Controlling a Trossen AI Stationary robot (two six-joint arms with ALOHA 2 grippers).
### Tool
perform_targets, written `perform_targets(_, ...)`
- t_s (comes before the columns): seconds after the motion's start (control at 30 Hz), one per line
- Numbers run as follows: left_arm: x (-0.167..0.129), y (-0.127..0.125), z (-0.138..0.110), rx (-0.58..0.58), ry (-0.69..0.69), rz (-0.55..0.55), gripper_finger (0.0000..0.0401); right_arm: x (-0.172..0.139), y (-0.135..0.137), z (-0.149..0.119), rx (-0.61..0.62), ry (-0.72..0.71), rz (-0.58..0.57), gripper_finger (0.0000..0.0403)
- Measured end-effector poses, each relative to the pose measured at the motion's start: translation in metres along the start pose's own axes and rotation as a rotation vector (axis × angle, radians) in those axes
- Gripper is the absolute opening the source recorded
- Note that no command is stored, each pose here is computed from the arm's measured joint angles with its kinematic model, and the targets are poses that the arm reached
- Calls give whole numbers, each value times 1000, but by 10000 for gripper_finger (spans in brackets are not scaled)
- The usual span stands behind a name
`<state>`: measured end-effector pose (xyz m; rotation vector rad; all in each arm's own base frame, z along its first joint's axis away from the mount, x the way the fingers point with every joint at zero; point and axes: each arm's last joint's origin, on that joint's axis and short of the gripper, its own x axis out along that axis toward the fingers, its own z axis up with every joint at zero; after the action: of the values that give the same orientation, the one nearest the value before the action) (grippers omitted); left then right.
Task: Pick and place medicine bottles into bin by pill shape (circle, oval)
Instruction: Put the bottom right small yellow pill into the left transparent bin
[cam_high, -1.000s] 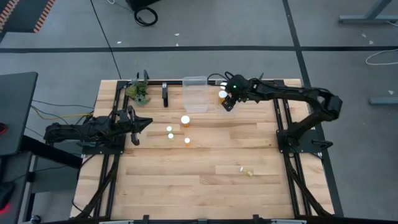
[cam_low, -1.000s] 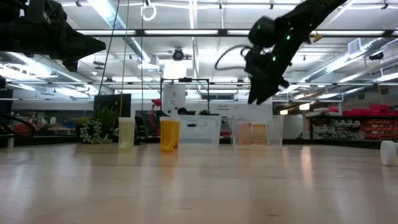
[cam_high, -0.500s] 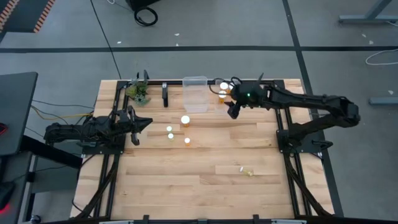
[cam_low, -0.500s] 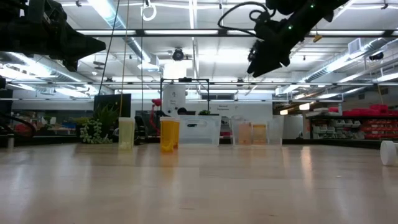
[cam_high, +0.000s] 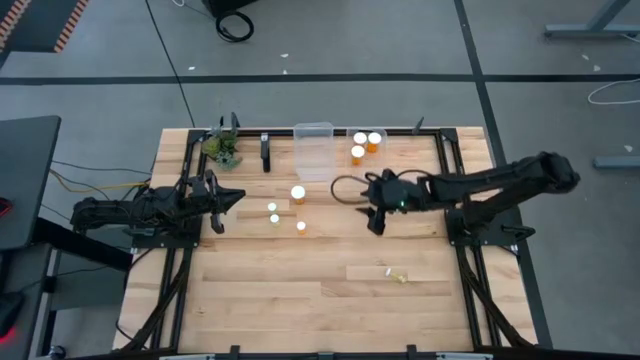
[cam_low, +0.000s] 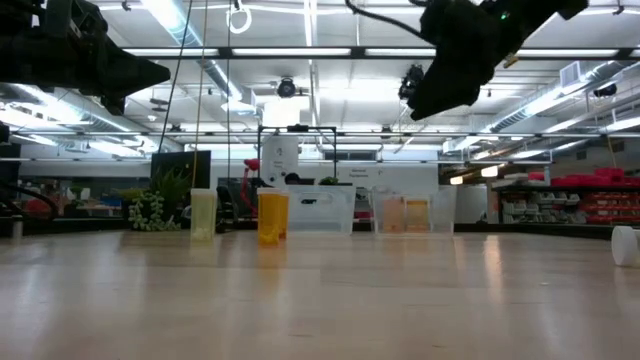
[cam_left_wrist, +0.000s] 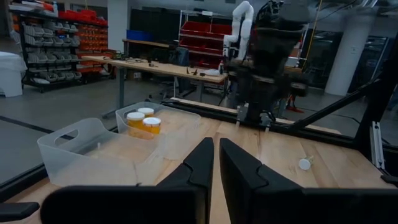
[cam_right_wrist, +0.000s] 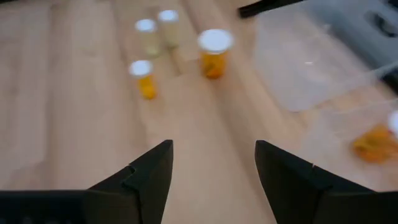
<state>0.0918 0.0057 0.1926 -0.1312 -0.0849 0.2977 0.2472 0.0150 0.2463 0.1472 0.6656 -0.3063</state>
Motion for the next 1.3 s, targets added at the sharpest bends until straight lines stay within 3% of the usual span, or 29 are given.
perform_targets(0.23, 0, 0, 0, 0, 0, 0, 26, -6, 37, -21, 16, 95, 108, 234)
perform_targets(0.5, 0, 0, 0, 0, 0, 0, 32, -5, 78, -53, 96, 242, 154, 233)
perform_targets(0.67, 0, 0, 0, 0, -1, 0, 36, -3, 107, -75, 104, 368, 110, 221)
perform_targets(0.87, 0, 0, 0, 0, 0, 0, 30, -9, 129, -101, 179, 388, 46, 213)
perform_targets(1.07, 0, 0, 0, -1, 0, 0, 31, -11, 136, -125, 205, 439, -53, 213)
perform_targets(1.3, 0, 0, 0, 0, 0, 0, 38, -16, 136, -137, 203, 458, -118, 213)
